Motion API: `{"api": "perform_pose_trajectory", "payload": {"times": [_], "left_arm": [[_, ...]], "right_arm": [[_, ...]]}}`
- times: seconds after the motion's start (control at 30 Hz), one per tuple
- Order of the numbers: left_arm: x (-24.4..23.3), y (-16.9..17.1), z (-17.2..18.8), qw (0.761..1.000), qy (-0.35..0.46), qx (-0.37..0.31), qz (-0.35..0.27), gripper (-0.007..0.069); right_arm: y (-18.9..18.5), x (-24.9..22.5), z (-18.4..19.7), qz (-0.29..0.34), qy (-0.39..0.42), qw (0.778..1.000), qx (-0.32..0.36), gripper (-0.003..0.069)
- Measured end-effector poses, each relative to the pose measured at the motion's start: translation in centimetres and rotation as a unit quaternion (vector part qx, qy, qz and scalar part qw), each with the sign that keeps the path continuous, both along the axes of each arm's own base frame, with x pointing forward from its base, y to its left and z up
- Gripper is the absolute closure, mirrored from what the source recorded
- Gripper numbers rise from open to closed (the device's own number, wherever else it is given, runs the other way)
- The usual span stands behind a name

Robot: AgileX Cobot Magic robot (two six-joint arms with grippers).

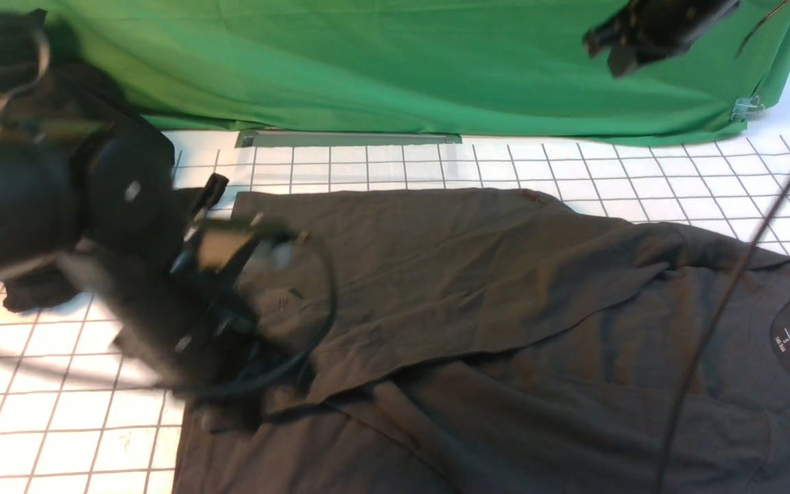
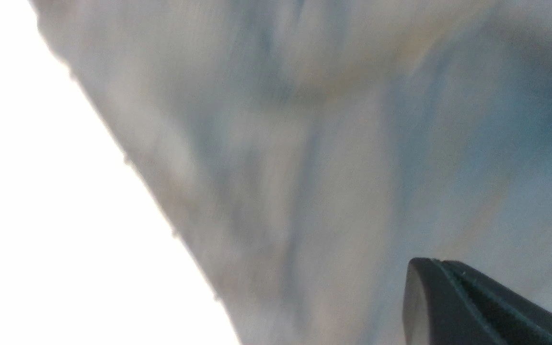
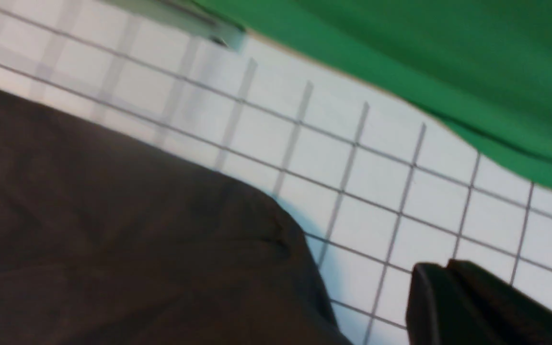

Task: Fold a long-sleeved shirt over a white checkered tablecloth.
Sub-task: 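Grasp the near edge of the shirt at its hem and shoulder corners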

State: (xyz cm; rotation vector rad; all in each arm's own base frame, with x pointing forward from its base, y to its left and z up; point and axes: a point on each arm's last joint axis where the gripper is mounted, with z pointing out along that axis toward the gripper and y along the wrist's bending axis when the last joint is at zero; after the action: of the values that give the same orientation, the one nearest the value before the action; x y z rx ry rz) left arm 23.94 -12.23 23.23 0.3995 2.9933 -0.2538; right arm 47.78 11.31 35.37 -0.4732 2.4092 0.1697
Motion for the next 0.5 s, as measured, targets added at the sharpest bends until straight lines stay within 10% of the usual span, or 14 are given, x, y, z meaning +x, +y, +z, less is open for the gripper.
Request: {"api": "perform_pose_trajectory", "payload": {"times": [0.5], "left_arm": [[-5.0, 2.4, -4.5, 0.994, 0.090, 0.042, 0.049, 0.0629]], "right_arm": [[0.4, 0.3, -3.4, 0.012, 0.059, 0.998, 0.000, 0.0657]]}}
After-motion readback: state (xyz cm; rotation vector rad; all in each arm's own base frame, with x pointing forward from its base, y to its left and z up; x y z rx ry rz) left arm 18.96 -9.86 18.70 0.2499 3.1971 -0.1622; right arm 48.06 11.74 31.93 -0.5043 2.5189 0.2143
